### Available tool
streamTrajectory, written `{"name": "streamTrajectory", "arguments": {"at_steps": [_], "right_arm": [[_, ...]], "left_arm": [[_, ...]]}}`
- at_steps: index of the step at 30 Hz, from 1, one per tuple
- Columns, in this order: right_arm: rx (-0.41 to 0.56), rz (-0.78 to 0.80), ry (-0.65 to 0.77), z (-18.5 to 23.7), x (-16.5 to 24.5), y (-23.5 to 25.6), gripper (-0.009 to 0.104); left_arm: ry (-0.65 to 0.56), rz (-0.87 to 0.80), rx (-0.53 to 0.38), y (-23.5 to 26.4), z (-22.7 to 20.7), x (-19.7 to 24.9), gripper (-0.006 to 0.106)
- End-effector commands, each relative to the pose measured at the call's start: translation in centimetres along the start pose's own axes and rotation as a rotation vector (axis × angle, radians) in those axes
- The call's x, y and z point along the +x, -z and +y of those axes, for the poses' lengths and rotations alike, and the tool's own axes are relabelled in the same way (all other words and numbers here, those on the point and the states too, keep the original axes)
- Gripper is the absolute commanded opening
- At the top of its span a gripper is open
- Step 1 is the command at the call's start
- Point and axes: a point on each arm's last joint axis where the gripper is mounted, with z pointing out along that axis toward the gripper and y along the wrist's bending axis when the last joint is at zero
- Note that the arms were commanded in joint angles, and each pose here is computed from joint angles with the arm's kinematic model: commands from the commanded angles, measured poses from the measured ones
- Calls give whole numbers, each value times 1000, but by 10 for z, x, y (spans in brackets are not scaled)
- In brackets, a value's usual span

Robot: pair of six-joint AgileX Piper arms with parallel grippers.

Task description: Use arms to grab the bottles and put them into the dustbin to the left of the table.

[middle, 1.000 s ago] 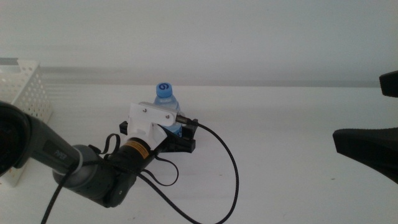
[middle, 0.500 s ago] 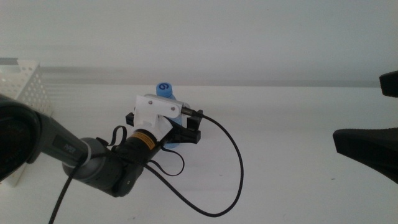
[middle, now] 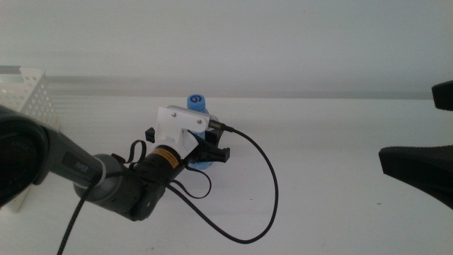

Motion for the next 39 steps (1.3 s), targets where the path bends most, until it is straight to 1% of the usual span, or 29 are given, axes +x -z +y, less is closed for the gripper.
{"name": "streamTrajectory", "arguments": {"at_steps": [1, 2, 3, 7, 10, 13, 16, 19, 21, 25, 28, 33, 36, 37, 39], "right_arm": [[4, -19, 12, 0, -2, 2, 92], [4, -19, 12, 0, -2, 2, 92], [4, -19, 12, 0, -2, 2, 92], [4, -19, 12, 0, -2, 2, 92], [4, -19, 12, 0, -2, 2, 92], [4, -19, 12, 0, -2, 2, 92], [4, -19, 12, 0, -2, 2, 92], [4, -19, 12, 0, -2, 2, 92], [4, -19, 12, 0, -2, 2, 92], [4, -19, 12, 0, -2, 2, 92], [4, -19, 12, 0, -2, 2, 92], [4, -19, 12, 0, -2, 2, 92], [4, -19, 12, 0, -2, 2, 92], [4, -19, 12, 0, -2, 2, 92], [4, -19, 12, 0, -2, 2, 92]], "left_arm": [[22, 19, -20, -1, 2, 2, 22], [23, 19, -20, -1, 2, 2, 11], [34, 14, -32, 0, 4, 2, -2], [31, -66, -31, 19, 4, -5, -2], [31, -74, -42, 42, 4, -15, -2], [29, -8, -38, 70, 2, -22, -2], [19, 53, -32, 98, -2, -40, -2], [-30, 130, -54, 122, -3, -62, -2], [-60, 143, -57, 138, -5, -79, -2], [-49, 172, -56, 171, -5, -113, -2], [-34, 251, -53, 191, -5, -134, -2], [-66, 462, -115, 208, 9, -161, -2], [-119, 520, -153, 211, 24, -177, -2], [-150, 543, -189, 208, 39, -186, -2], [-162, 575, -227, 205, 57, -191, -2]]}}
